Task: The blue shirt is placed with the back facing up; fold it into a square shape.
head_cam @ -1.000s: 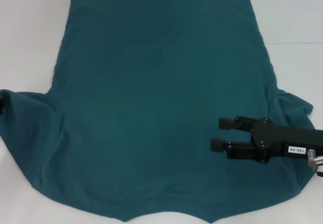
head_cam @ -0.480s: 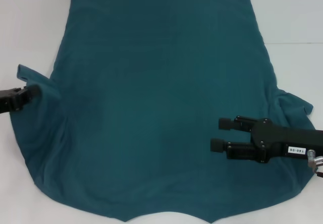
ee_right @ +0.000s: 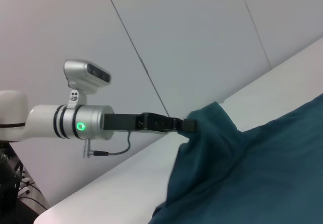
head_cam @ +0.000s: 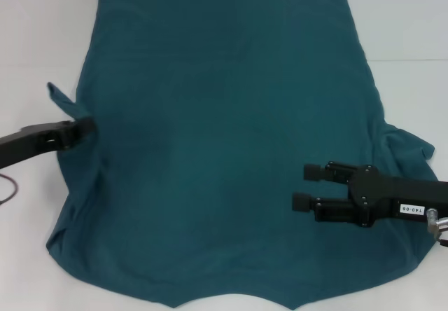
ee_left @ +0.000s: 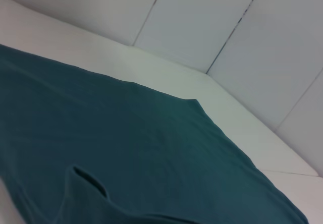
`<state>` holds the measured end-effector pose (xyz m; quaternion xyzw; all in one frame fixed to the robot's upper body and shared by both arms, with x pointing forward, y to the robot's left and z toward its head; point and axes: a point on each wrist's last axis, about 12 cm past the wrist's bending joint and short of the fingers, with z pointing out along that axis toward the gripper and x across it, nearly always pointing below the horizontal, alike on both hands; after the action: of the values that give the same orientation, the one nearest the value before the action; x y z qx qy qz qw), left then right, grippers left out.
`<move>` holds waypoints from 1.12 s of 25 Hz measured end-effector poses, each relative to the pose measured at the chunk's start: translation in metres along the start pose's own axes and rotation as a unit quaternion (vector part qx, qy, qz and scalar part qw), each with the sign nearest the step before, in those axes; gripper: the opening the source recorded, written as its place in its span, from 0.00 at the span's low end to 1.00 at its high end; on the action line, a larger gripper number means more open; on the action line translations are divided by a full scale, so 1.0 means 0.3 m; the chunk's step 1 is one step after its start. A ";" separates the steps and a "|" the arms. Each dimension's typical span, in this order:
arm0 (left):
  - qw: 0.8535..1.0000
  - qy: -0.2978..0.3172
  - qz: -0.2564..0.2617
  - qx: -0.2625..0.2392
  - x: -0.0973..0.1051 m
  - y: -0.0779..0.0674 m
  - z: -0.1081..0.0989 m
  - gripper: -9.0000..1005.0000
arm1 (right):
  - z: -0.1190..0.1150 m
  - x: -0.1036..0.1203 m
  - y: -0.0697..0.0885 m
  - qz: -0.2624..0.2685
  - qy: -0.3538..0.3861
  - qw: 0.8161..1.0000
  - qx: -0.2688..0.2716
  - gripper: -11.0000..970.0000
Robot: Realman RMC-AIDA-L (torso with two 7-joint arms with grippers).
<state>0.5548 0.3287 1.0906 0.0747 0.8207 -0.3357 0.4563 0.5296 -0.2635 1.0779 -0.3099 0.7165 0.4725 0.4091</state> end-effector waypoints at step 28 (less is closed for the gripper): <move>0.998 -0.007 -0.066 0.016 0.045 -0.048 0.175 0.07 | -0.002 0.004 0.000 -0.002 -0.001 1.000 0.003 0.91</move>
<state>0.5776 0.2827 1.0679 0.0257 0.8150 -0.3788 0.4378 0.5290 -0.2641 1.0769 -0.3090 0.7170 0.4699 0.4119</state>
